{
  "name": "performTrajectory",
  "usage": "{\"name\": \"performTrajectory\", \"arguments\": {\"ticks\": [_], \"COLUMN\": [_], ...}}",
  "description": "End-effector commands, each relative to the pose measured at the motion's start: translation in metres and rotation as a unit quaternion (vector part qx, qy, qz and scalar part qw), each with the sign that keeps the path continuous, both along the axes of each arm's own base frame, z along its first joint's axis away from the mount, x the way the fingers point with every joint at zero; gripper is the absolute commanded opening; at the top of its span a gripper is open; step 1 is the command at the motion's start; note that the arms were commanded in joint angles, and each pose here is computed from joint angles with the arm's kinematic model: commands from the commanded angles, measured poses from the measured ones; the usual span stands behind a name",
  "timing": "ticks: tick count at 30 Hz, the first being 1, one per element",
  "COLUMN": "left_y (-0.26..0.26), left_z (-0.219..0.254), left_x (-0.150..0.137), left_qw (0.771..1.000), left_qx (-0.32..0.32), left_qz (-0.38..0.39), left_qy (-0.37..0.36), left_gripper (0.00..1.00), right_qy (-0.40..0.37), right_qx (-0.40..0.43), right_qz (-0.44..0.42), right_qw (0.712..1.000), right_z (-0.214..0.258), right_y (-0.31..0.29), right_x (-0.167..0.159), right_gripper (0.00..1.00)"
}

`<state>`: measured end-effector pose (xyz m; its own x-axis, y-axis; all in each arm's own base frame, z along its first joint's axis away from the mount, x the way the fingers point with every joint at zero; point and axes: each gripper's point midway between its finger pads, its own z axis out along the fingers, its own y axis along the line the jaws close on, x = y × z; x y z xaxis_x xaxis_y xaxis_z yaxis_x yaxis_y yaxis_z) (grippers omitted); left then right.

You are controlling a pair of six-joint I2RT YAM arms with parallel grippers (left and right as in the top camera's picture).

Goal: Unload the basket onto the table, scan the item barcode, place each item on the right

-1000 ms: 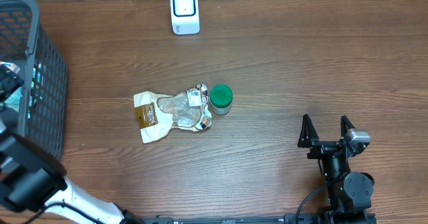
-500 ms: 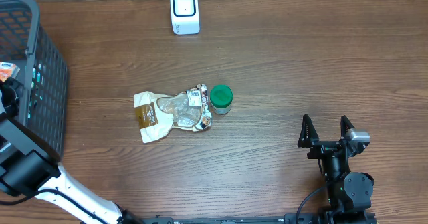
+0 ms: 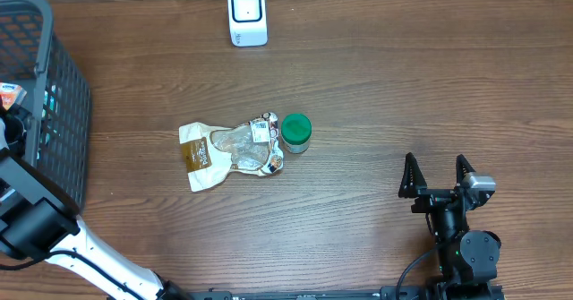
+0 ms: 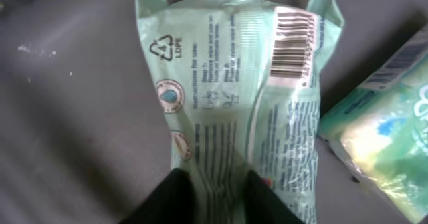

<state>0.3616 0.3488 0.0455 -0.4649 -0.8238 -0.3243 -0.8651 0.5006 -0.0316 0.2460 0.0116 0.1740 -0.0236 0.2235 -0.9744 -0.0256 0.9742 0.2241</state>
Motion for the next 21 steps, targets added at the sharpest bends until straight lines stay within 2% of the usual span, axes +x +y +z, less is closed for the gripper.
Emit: {"name": "performTrajectory", "arguments": {"ticks": [1,4,9,13,16,21], "left_y": [-0.013,-0.014,-0.012,-0.012,-0.021,-0.054], "left_z": [-0.048,-0.041,0.009,0.101,0.178,0.270], "left_x": [-0.018,-0.018,-0.012,-0.004,-0.013,-0.034], "left_qw": [0.998,0.998,1.000,0.997,0.987,0.966], "left_qx": [-0.042,-0.041,-0.020,0.038,0.094,0.141], "left_qz": [0.006,0.005,0.003,-0.004,-0.006,-0.023], "left_qy": [0.052,0.050,0.013,-0.073,-0.132,-0.216], "left_gripper": [0.04,0.04,0.04,0.04,0.04,0.04], "right_qy": [-0.001,-0.001,-0.001,-0.001,-0.001,-0.001], "right_qx": [-0.001,-0.001,-0.001,-0.001,-0.001,-0.001], "right_qz": [-0.002,-0.003,-0.003,-0.002,-0.003,-0.003], "right_qw": [1.000,1.000,1.000,1.000,1.000,1.000], "right_z": [-0.002,-0.002,-0.002,-0.002,-0.002,-0.002], "right_y": [-0.001,-0.001,-0.001,-0.001,-0.001,-0.001], "right_x": [0.000,0.000,0.000,0.000,0.000,0.000], "right_gripper": [1.00,1.00,1.00,1.00,1.00,1.00]}}
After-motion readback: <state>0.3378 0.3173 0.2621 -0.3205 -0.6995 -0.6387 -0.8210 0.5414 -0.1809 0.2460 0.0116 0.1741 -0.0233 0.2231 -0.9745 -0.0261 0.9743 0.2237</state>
